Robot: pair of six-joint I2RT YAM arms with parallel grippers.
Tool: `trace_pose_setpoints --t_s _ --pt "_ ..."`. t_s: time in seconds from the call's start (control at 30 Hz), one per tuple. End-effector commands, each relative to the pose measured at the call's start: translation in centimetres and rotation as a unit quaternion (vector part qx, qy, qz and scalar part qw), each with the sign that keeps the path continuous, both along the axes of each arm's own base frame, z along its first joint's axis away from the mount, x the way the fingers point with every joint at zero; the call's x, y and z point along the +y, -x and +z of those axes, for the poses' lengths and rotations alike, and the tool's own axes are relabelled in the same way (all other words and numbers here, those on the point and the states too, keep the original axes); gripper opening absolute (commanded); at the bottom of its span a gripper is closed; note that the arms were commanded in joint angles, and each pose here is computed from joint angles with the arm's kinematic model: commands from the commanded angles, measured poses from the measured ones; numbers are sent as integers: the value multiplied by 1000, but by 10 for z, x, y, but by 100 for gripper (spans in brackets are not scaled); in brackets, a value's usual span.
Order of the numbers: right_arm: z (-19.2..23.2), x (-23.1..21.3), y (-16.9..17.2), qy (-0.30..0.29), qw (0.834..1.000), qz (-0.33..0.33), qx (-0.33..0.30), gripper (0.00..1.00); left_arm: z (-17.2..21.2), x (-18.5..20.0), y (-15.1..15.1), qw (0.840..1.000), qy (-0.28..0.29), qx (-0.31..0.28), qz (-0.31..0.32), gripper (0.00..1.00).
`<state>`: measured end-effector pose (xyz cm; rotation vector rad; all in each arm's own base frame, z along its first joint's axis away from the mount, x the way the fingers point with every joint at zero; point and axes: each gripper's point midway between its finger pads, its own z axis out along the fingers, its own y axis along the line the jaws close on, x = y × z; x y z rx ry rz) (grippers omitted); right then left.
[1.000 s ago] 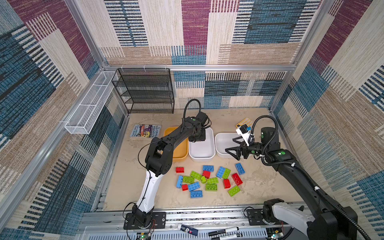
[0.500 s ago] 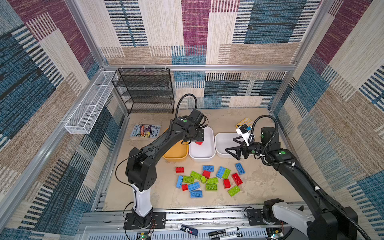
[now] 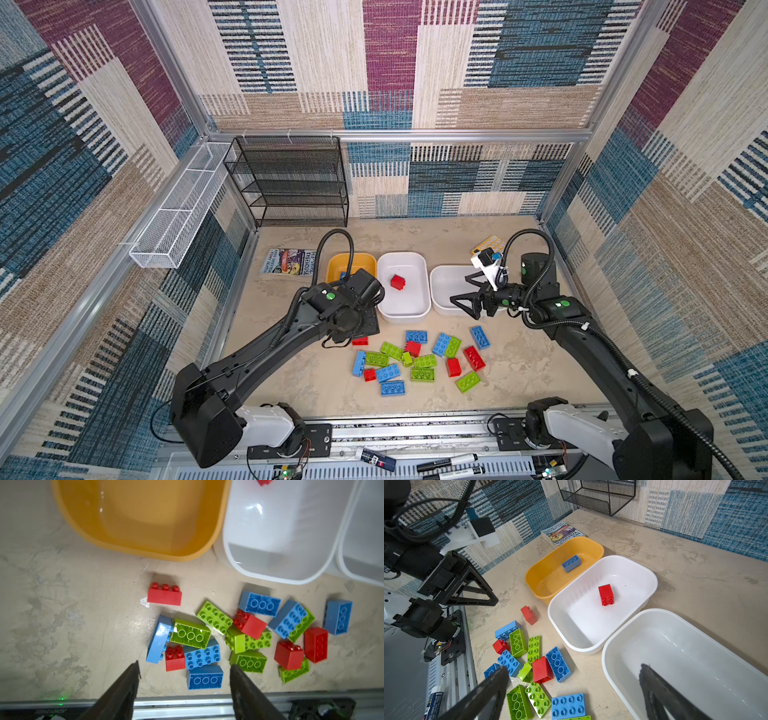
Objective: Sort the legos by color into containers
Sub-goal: 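Return the left gripper to the pile and grasp another red brick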
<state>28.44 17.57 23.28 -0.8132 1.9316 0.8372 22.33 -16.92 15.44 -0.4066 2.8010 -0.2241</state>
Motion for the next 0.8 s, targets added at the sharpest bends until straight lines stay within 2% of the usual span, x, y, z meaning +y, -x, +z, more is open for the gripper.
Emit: trace_pose_setpoints --t_s 0.0,0.03,0.1,0.2,0.37,0.5,0.67,0.77 --pt "4 3 1 -8 1000 11 -10 99 -1 25 -5 978 18 -30 205 74" --pt "5 3 1 -9 1000 10 -11 99 -4 28 -3 970 25 -27 242 73" --pt "5 3 3 -12 1000 9 -11 99 -18 32 6 941 49 -10 334 72" --pt "5 3 5 -13 1000 10 -10 99 -34 27 7 915 77 1 396 72" --pt "6 3 5 -12 1000 11 -11 99 -39 13 -11 899 104 -11 426 71" --pt "6 4 6 -16 1000 13 -10 99 -61 -3 -15 885 125 13 448 71" --pt "6 3 6 -12 1000 13 -12 99 -72 0 -23 886 96 1 454 69" --pt "6 4 7 -17 1000 16 -9 99 -84 -5 -29 887 97 3 452 69"
